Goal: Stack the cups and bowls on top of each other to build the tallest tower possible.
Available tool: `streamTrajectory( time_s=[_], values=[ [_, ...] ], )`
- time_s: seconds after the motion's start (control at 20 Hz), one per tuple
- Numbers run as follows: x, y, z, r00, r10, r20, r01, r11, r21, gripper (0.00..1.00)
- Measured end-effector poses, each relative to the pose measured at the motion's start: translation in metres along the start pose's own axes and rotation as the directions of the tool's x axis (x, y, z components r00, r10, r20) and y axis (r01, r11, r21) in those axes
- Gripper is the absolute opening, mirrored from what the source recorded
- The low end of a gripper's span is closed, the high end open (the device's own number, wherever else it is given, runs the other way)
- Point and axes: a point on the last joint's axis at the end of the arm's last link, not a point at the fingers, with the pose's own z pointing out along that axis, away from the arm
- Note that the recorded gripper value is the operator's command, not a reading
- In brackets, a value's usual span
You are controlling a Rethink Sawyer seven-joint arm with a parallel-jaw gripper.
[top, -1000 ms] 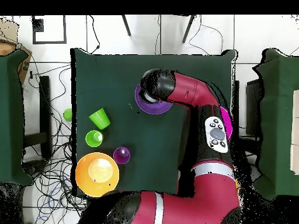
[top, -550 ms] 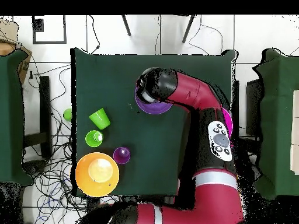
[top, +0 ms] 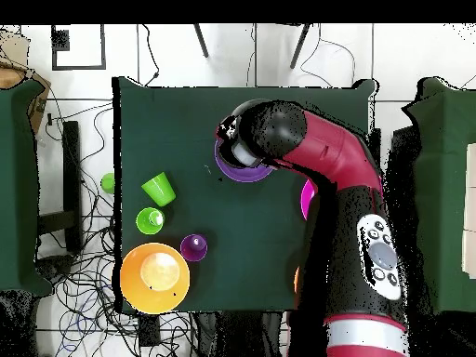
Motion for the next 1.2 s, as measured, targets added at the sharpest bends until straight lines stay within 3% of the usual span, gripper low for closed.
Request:
streamTrajectory(
  time_s=[0.25, 0.6, 0.9, 1.05, 1.1, 1.2],
  values=[
    [-0.006, -0.028, -0.027, 0.9991, 0.042, 0.002, -0.042, 0.9991, -0.003, 1.00],
    [-0.035, -0.119, -0.037, 0.9840, 0.178, -0.018, -0.178, 0.9840, -0.013, 1.00],
    [-0.051, -0.205, -0.021, 0.9725, 0.233, -0.005, -0.233, 0.9725, -0.009, 1.00],
    [-0.055, -0.233, -0.006, 0.9714, 0.237, 0.021, -0.236, 0.9716, -0.012, 1.00],
    [-0.058, -0.246, 0.008, 0.9717, 0.232, 0.043, -0.232, 0.9726, -0.016, 1.00],
    [-0.059, -0.254, 0.022, 0.9723, 0.226, 0.058, -0.225, 0.9740, -0.022, 1.00]
  ],
)
